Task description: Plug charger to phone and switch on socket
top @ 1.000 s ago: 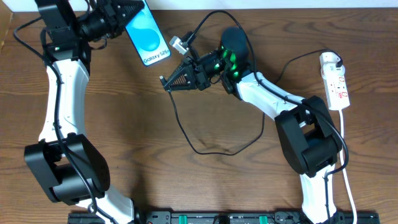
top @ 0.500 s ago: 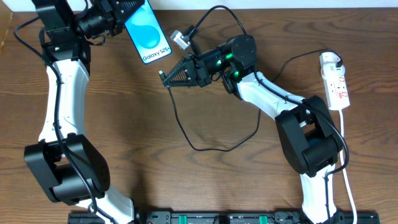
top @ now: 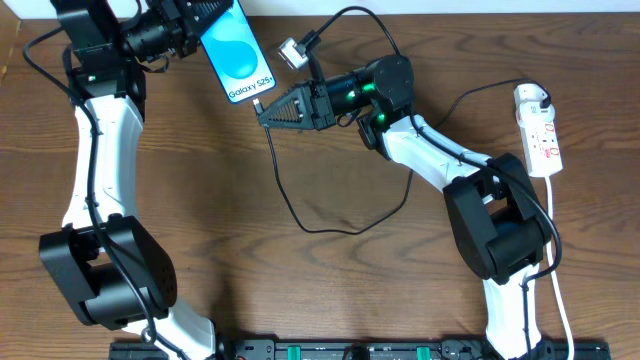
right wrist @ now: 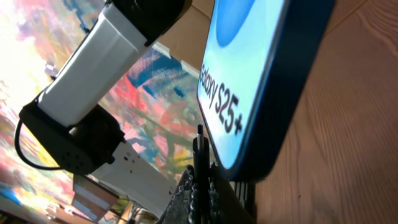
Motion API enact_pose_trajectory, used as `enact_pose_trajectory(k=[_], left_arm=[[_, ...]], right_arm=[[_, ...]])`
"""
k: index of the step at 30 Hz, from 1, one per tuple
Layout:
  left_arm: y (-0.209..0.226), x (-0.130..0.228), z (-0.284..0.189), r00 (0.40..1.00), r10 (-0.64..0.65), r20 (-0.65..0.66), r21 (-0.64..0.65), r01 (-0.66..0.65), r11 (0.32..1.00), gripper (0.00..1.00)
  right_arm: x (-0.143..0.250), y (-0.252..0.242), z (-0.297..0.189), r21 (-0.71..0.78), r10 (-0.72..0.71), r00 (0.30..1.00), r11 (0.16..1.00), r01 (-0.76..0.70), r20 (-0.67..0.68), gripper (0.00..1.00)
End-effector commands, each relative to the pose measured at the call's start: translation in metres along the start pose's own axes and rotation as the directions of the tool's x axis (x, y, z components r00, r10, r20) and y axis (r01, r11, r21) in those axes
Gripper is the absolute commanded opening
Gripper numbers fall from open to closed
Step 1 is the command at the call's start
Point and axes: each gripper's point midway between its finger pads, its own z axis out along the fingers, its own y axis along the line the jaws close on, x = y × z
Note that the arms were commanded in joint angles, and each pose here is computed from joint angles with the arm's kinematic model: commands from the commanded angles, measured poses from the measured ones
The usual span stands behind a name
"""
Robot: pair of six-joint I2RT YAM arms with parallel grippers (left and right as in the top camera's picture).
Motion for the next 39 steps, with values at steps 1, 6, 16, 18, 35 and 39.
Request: enact_pose_trajectory(k=[1,6,16,18,35,39], left_arm=[[-0.0120,0.0046,-0.0020,1.000,0.013,-0.022,0.021,-0.013,1.000,0.07],[-0.0127,0.0060,-0.0018,0.999,0.013,-0.030,0.025,-0.012,1.000,0.07],[-0.0114,0.0038,-0.0014,0.999,-0.034,-0.017,0.017,0.034,0.999,0.07],[-0.0114,0.0038,-0.0014,0.999,-0.034,-0.017,0.017,0.035,0.999,0.07],[-0.0118,0.0045,-0.0014,1.000,-0.002,-0.021,0.020,0.003,1.000,0.07],[-0.0119,0.0047,-0.0013,1.000,-0.002,-0.022,0.020,0.003,1.000,0.07]], right_arm=[[-0.0093,0.0061,-0.0023,0.003,-0.004,0.999,1.000,0.004,0.038,0.01],[-0.0093,0.0060,-0.0023,0.003,-0.004,0.999,1.000,0.004,0.038,0.01],[-0.0092,0.0059,-0.0023,0.003,-0.004,0.999,1.000,0.004,0.038,0.01],[-0.0093,0.0060,-0.0023,0.003,-0.004,0.999,1.000,0.004,0.038,0.01],[-0.0091,0.0061,-0.0019,0.002,-0.004,0.999,1.000,0.004,0.037,0.01],[-0.0091,0.0061,-0.0019,0.002,0.003,0.999,1.000,-0.003,0.037,0.01]])
